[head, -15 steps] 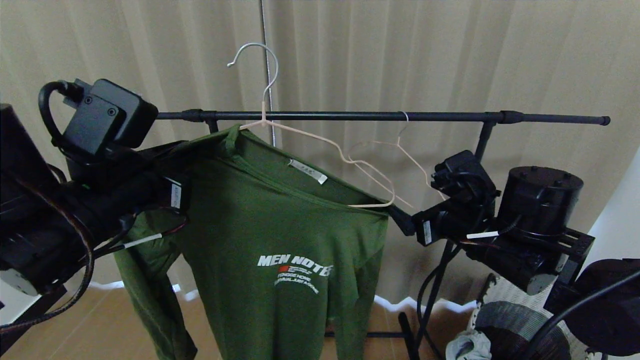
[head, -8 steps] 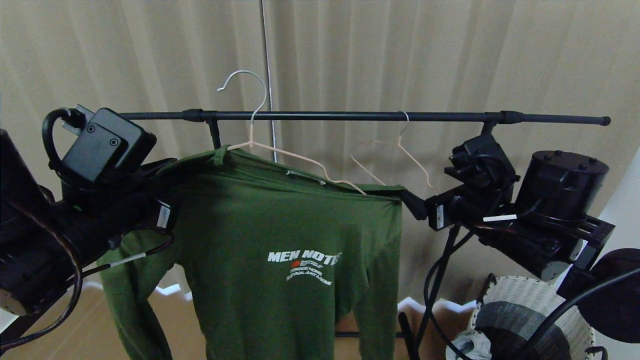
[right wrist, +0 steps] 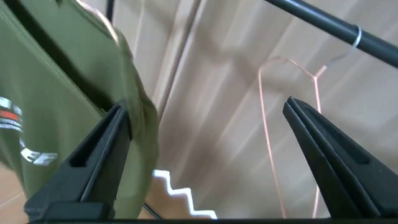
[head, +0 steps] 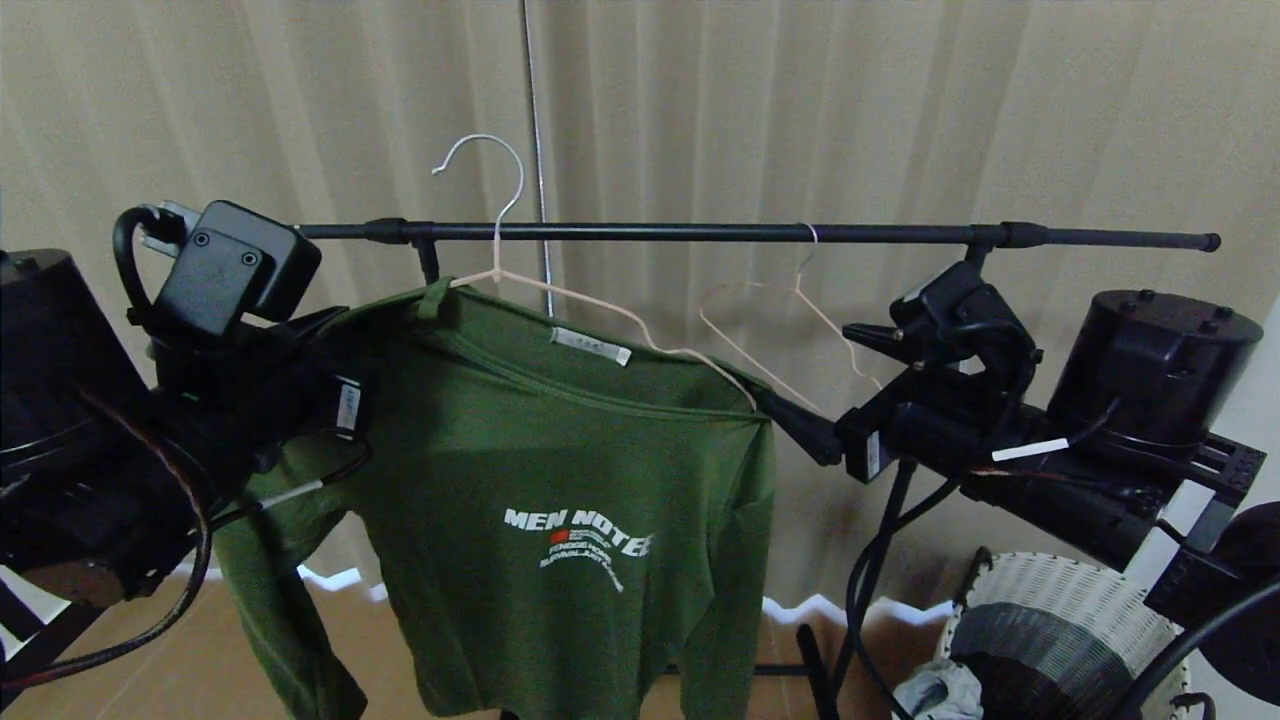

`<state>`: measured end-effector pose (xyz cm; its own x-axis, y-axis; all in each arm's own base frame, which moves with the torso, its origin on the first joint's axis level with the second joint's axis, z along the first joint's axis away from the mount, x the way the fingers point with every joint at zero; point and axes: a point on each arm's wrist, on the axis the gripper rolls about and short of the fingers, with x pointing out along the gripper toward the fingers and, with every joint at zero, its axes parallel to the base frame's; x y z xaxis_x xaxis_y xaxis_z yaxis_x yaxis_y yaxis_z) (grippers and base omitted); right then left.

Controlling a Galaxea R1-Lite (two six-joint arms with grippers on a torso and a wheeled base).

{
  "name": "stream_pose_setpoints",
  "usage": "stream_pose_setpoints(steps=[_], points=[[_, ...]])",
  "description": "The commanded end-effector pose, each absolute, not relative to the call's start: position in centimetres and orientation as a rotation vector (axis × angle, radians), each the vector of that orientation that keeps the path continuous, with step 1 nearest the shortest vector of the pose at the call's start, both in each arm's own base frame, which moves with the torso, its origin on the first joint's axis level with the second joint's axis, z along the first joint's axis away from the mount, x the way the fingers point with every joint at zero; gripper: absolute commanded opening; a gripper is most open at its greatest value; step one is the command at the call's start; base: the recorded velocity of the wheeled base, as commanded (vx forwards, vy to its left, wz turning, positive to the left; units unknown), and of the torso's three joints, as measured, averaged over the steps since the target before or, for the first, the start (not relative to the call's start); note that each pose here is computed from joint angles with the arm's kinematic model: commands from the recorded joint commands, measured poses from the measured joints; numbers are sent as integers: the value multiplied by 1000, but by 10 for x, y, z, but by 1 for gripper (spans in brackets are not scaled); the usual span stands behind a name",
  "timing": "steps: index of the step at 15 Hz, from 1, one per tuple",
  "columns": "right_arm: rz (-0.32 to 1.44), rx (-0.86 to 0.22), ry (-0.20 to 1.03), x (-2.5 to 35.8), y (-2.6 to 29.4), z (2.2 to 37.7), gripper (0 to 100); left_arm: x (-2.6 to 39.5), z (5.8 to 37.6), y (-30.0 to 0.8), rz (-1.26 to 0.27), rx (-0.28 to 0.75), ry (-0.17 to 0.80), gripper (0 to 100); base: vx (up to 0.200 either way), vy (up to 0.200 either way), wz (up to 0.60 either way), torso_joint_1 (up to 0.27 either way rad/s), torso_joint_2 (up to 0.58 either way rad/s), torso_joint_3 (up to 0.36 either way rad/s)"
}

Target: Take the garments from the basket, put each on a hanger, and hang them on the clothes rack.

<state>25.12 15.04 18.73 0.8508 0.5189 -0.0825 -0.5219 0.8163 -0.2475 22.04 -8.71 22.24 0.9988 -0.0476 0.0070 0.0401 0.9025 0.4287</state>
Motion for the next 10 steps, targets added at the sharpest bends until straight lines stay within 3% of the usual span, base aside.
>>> stream_pose_setpoints(steps=[1, 10], points=[[580, -267, -3, 250, 155, 190, 100, 225, 217, -95, -57, 429, -7, 0, 0, 0, 0, 0, 0, 0], [662, -301, -52, 252, 187, 216, 100, 224, 212, -112, -122, 380, -19, 0, 0, 0, 0, 0, 0, 0]])
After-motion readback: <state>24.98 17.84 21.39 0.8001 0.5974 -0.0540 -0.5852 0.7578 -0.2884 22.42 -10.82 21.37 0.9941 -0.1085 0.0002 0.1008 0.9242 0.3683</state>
